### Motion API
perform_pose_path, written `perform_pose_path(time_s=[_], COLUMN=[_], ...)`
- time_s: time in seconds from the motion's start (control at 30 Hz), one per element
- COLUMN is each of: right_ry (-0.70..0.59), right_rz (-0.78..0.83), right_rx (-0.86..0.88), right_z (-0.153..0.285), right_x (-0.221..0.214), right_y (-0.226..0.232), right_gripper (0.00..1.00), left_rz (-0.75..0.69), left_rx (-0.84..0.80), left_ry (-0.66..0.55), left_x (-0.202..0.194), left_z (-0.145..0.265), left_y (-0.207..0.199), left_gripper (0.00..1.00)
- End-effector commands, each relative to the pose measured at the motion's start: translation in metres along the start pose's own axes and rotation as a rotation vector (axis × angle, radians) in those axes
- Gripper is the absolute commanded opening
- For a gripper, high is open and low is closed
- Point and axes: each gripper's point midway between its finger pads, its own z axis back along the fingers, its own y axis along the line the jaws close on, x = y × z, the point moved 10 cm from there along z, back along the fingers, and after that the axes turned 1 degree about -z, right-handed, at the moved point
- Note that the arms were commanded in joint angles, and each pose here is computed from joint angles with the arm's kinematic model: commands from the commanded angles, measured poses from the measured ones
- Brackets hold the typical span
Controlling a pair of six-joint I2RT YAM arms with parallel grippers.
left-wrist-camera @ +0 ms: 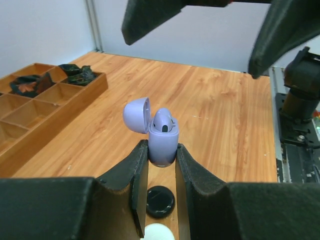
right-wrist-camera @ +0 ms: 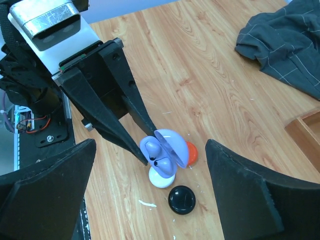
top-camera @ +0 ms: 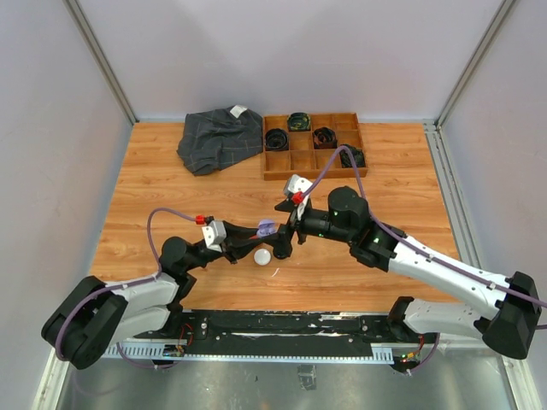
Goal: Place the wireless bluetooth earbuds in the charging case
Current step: Place the earbud in the charging case, then close the charging case.
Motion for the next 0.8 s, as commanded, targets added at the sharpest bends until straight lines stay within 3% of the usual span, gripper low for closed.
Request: perform_pose_path(time_s=[0.0,0.37,0.77], right_ry=[-0.008,0.042,0.097], right_rz=[0.024,-0.055,-0.102], right_rx=[0.138,0.221,0.318], right_z=[0.013,0.014,0.004], right_x=[0.002,-0.014,-0.025], right_y=[-0.006,-0.027,-0.029], right_gripper=[0.94,0.97,0.96], left_rz=[-0.004,0.061,0.114], left_rx=[-0.098,-0.226,-0.227], left_ry=[-0.035,-0.091,-0.161], left_x=[0.011,0.022,0.025], left_z=[-0.01,-0.02,-0.029], left_y=[0.0,-0.006,-0.003], left_gripper=[0.0,0.0,0.0])
